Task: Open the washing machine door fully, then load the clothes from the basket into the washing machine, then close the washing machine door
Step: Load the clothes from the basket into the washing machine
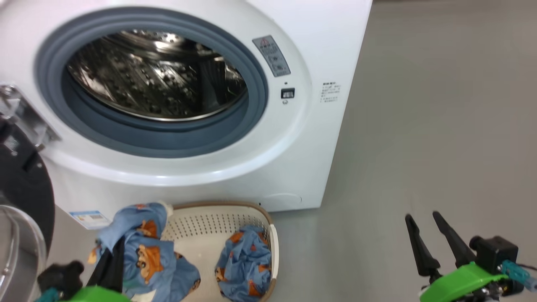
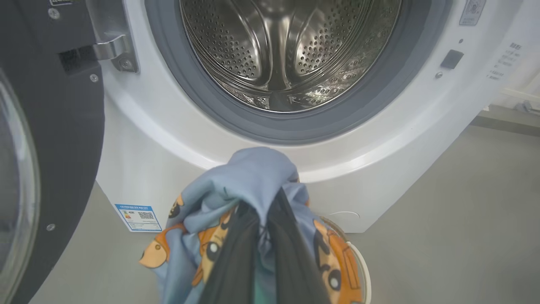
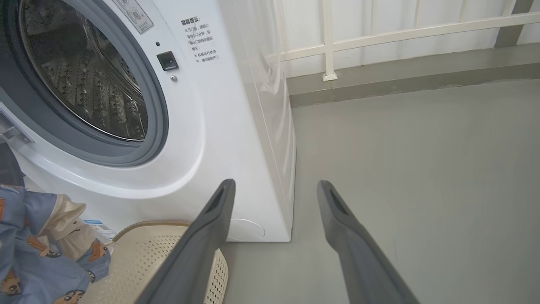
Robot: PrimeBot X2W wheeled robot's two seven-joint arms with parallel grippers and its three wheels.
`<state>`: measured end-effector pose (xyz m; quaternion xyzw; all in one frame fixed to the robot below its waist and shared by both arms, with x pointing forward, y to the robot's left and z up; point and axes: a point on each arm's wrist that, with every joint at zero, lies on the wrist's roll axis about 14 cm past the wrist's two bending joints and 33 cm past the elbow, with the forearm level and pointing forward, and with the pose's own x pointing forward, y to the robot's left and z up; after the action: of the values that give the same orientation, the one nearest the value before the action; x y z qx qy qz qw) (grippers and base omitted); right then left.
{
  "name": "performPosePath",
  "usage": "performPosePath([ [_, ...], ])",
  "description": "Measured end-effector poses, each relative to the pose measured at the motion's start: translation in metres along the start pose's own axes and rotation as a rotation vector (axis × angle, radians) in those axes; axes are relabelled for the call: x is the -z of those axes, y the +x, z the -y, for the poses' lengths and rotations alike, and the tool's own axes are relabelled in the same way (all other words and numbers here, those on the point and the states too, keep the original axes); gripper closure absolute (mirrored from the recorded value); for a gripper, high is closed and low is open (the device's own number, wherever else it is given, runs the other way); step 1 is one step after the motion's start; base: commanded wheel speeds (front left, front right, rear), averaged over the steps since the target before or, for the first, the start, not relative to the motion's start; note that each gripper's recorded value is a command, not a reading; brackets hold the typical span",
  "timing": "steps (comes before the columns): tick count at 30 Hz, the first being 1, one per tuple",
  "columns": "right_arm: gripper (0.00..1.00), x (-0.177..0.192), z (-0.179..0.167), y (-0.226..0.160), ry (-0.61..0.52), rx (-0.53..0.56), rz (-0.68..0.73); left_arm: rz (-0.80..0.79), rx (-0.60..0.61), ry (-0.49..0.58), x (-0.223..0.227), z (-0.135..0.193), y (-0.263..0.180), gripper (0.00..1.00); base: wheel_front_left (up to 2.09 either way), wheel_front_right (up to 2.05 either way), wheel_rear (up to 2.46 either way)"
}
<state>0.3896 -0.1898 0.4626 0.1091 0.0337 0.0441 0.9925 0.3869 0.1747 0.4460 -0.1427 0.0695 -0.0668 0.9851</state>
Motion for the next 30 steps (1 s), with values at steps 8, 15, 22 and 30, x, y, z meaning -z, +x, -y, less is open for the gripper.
performPosePath([
  [8,0.0,-0.006,0.006,-0.024,0.015,0.025,0.022,0.134,-0.025,0.018,-0.032,0.004,-0.04,1.0,0.0,0.0,0.0],
  [15,0.0,-0.008,0.009,-0.029,0.015,0.037,0.029,0.163,-0.043,0.017,-0.036,0.006,-0.059,1.0,0.0,0.0,0.0],
  [22,0.0,-0.005,0.012,-0.027,0.018,0.044,0.02,0.179,-0.039,0.018,-0.041,0.008,-0.056,1.0,0.0,0.0,0.0],
  [30,0.0,0.002,0.011,-0.014,0.034,0.05,0.004,0.231,0.017,0.042,-0.064,0.018,-0.021,1.0,0.0,0.0,0.0],
])
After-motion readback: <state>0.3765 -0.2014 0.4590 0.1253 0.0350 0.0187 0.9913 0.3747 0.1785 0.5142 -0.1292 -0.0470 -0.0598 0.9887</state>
